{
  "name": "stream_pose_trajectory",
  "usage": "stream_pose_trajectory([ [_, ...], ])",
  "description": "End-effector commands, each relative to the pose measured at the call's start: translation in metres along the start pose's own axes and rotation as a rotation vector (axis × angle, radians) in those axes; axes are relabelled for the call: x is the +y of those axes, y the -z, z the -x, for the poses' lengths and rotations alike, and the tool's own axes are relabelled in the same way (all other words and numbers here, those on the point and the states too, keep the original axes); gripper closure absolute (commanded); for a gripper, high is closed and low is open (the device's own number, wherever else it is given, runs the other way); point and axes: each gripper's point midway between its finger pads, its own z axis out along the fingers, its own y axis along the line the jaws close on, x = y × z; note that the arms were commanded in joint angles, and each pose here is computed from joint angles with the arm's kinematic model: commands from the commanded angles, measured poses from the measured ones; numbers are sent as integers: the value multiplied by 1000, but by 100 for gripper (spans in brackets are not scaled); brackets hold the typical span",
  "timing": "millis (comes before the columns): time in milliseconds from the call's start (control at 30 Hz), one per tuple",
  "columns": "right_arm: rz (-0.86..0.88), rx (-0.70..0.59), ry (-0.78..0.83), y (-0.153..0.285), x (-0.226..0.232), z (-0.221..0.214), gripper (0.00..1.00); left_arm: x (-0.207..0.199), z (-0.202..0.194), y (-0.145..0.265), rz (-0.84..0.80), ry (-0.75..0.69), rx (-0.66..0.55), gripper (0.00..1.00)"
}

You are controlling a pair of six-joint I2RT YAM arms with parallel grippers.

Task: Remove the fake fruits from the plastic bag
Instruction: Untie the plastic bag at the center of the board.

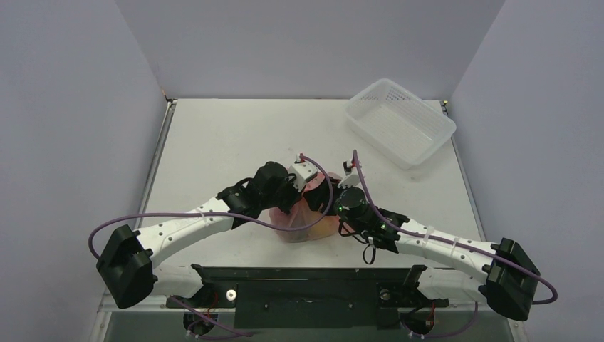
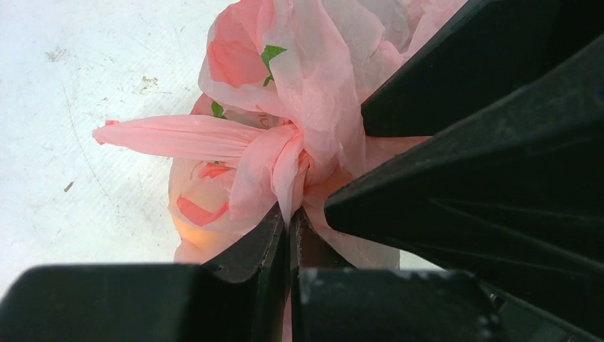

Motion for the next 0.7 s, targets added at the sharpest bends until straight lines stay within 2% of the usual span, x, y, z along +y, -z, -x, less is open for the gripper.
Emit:
stream_pose_trajectory([
  [0,17,-94,-48,-4,16,28,53,-2,34,11,-7,-22,-118,100],
  [133,-6,-97,-57,-9,12,26,57,-3,35,12,-11,-21,-123,100],
  [333,-19,-98,-56,-17,13,26,57,-4,35,12,-20,-24,-125,100],
  [433,-24,-110,-52,-19,12,28,62,-4,35,11,-19,-26,-123,100],
  [667,-40,-116,-33,-21,9,28,83,-4,36,11,-17,-30,-125,100],
])
